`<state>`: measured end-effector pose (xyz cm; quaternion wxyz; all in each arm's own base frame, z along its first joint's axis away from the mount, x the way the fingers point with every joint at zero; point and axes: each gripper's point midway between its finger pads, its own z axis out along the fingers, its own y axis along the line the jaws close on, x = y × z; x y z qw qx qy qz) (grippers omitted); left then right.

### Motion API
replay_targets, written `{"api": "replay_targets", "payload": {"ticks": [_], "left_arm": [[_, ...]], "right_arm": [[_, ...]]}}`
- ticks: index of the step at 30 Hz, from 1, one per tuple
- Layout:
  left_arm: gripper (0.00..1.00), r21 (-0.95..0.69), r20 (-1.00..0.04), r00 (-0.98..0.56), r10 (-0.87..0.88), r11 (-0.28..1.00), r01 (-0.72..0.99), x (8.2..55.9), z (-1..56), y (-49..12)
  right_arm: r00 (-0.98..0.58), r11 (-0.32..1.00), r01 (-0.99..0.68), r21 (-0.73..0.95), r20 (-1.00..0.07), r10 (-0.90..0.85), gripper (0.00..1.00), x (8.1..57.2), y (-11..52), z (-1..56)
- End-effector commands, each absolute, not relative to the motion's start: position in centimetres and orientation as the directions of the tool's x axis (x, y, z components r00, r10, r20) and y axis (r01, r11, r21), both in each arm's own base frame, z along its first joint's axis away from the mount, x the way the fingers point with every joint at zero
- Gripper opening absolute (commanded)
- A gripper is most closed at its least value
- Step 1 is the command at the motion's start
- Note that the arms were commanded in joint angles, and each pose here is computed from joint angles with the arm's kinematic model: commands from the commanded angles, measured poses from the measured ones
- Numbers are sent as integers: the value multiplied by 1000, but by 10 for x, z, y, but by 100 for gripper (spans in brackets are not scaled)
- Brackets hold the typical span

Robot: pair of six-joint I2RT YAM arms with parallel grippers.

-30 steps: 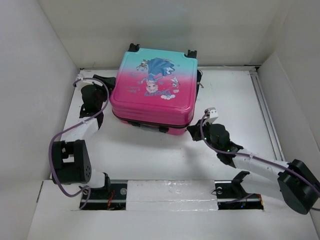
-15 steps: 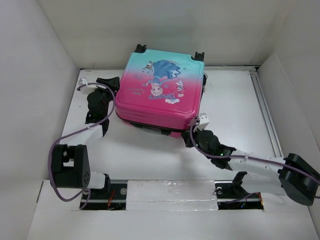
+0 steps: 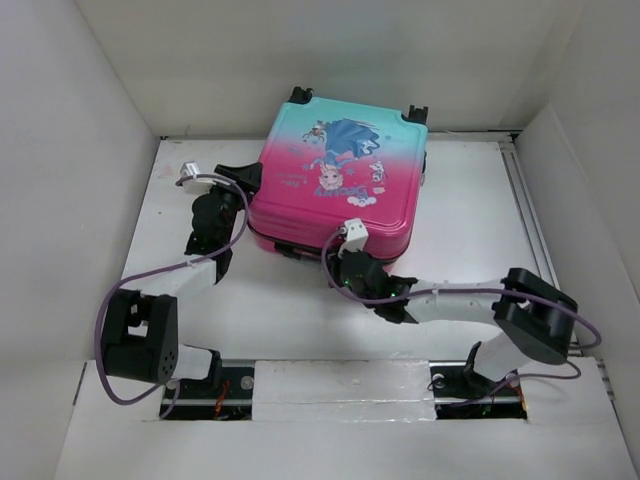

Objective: Pack the luggage

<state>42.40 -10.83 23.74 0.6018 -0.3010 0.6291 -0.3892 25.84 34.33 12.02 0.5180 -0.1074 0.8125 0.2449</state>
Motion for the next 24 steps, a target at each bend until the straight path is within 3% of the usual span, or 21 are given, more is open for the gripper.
{"api": "replay_targets", "payload": {"ticks": [1,5,14,18,19,20,24], "left_arm": [[68,-887,-449,-393,-803,454,85,391,194,-170],[66,-868,-486,-388,-783,484,112,383,210,-168],[68,-852,-520,-419,-744,483,201,372,248,-177],[75,-807,-590,-326,-739,557,198,372,269,-159],[76,-787,-615,-310,-725,590,179,371,268,-154],[79,-780,-624,-275,-732,606,157,374,270,-143],[86,-773,-634,-107,-766,627,90,379,290,-106]], "right_arm": [[-429,651,-637,413,-891,146,0,234,427,176],[-452,624,-669,403,-888,88,0,238,458,146],[-377,509,-779,366,-922,85,0,232,495,165],[-403,455,-809,373,-915,33,0,211,483,173],[-390,443,-814,375,-919,60,16,206,472,196],[-407,441,-815,375,-913,26,26,198,462,194],[-391,542,-774,328,-920,-1,49,195,411,223]]}}
